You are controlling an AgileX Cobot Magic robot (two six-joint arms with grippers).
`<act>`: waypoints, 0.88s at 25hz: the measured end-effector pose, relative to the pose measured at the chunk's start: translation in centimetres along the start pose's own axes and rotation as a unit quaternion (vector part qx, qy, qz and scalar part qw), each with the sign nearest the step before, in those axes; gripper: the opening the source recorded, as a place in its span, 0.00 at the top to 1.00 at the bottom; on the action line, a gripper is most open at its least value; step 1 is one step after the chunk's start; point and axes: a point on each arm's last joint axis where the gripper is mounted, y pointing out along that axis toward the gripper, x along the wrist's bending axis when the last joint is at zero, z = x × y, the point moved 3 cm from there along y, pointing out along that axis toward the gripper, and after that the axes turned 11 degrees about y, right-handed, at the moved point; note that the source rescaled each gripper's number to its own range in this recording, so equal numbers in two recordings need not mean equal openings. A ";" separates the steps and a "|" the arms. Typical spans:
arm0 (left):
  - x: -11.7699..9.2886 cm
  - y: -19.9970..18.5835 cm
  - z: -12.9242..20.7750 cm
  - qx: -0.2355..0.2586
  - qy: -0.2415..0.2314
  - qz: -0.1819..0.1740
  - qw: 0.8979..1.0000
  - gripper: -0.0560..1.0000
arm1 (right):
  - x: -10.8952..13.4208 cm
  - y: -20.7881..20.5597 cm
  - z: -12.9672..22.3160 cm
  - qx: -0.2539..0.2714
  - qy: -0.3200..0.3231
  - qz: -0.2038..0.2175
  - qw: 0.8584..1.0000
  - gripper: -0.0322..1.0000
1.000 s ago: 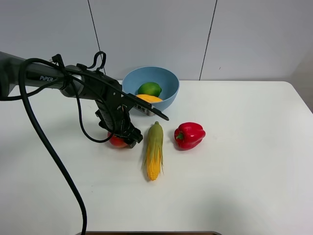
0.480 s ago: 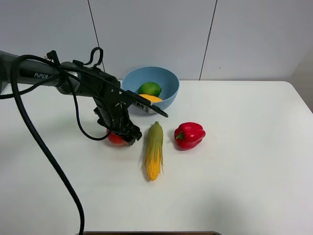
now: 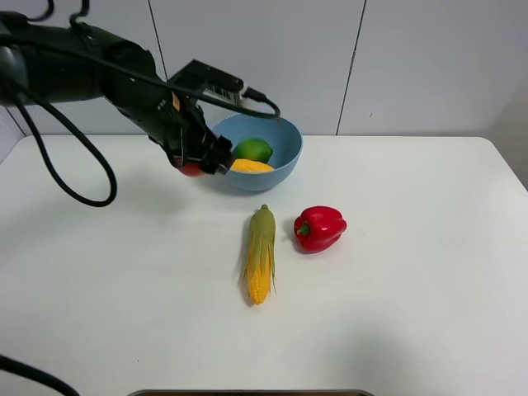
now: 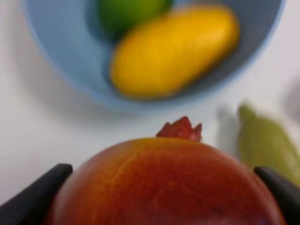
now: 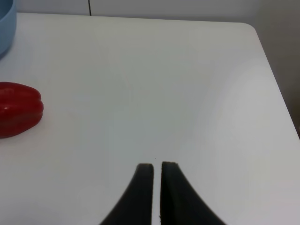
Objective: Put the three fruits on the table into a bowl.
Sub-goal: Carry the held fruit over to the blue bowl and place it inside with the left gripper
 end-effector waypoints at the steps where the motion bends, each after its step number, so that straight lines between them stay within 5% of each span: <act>1: 0.2 -0.7 -0.7 -0.025 -0.002 -0.006 1.000 0.94 | 0.0 0.0 0.0 0.000 0.000 0.000 1.000 0.97; 7: 1.3 -3.9 -4.7 -0.185 -0.009 -0.043 0.982 0.94 | 0.0 0.0 0.0 0.000 0.000 0.000 1.000 0.97; 11: 2.2 -4.0 -5.8 -0.243 -0.014 -0.061 0.968 0.94 | 0.0 0.0 0.0 0.000 0.000 0.000 1.000 0.97; 22: 4.1 0.8 -7.8 -0.245 0.006 -0.081 0.966 0.94 | 0.0 0.0 0.0 0.000 0.000 0.000 1.000 0.97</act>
